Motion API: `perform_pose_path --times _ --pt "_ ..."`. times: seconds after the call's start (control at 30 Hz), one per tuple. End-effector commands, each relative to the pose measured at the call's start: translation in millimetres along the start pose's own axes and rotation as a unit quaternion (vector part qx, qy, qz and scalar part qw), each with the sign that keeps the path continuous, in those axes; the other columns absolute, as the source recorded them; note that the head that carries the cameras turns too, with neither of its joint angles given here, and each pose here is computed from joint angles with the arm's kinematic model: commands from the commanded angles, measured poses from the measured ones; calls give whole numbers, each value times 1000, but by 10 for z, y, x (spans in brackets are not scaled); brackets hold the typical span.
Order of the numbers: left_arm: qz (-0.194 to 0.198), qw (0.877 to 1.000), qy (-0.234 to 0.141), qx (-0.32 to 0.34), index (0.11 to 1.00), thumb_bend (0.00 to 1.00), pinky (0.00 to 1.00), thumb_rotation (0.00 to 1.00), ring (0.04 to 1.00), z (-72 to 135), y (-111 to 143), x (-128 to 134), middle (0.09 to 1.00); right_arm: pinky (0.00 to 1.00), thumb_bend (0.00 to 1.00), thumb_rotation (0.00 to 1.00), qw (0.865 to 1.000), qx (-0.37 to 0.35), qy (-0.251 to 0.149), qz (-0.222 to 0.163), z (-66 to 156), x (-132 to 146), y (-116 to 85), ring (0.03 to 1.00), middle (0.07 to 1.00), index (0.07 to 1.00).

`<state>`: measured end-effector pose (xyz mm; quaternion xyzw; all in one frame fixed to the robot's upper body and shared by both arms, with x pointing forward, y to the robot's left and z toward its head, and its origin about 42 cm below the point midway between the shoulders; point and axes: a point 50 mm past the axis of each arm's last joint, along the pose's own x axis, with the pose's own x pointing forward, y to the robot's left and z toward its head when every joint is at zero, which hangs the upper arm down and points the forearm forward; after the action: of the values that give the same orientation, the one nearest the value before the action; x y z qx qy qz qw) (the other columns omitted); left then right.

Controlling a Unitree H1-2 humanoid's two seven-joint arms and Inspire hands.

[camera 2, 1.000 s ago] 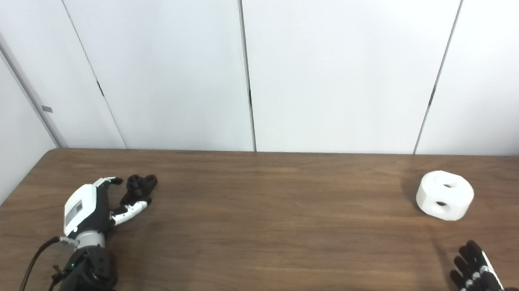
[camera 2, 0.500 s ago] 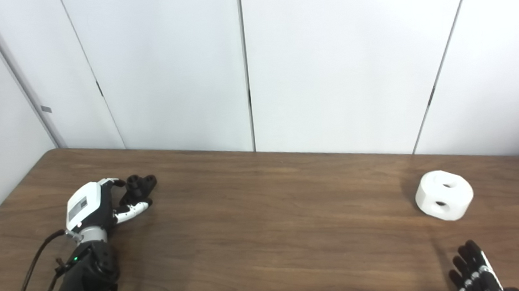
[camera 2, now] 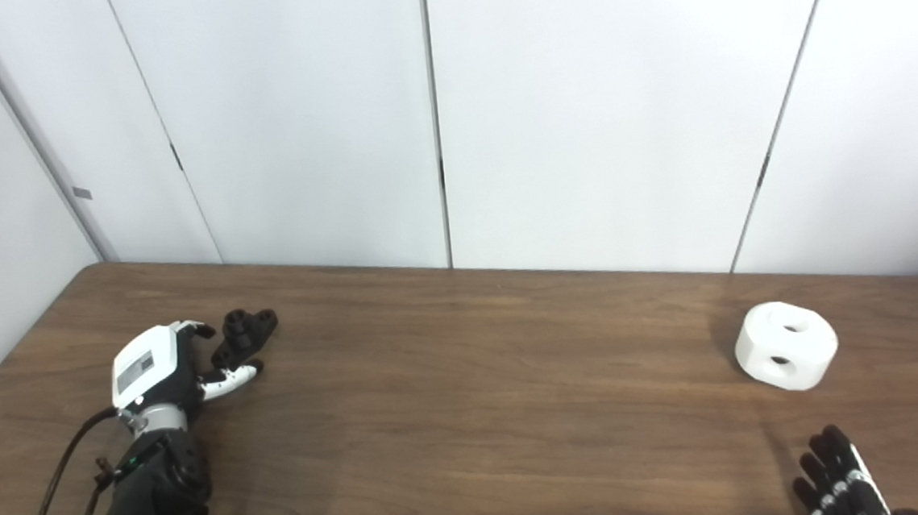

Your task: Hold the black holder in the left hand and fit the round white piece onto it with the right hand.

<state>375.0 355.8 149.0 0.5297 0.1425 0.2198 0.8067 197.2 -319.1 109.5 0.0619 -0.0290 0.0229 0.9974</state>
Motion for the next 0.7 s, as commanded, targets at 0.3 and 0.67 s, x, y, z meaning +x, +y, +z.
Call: perform_pose_path --times 0.3,0.67 --pt "32 999 -20 -2 633 817 991 327 961 151 225 91 892 1000 739 1000 999 25 33 -3 -185 -133 6 1000 1000 1000" --pt "35 999 -36 3 491 529 929 76 909 157 213 64 817 1000 726 1000 999 25 32 -6 -167 -144 1 1000 1000 1000"
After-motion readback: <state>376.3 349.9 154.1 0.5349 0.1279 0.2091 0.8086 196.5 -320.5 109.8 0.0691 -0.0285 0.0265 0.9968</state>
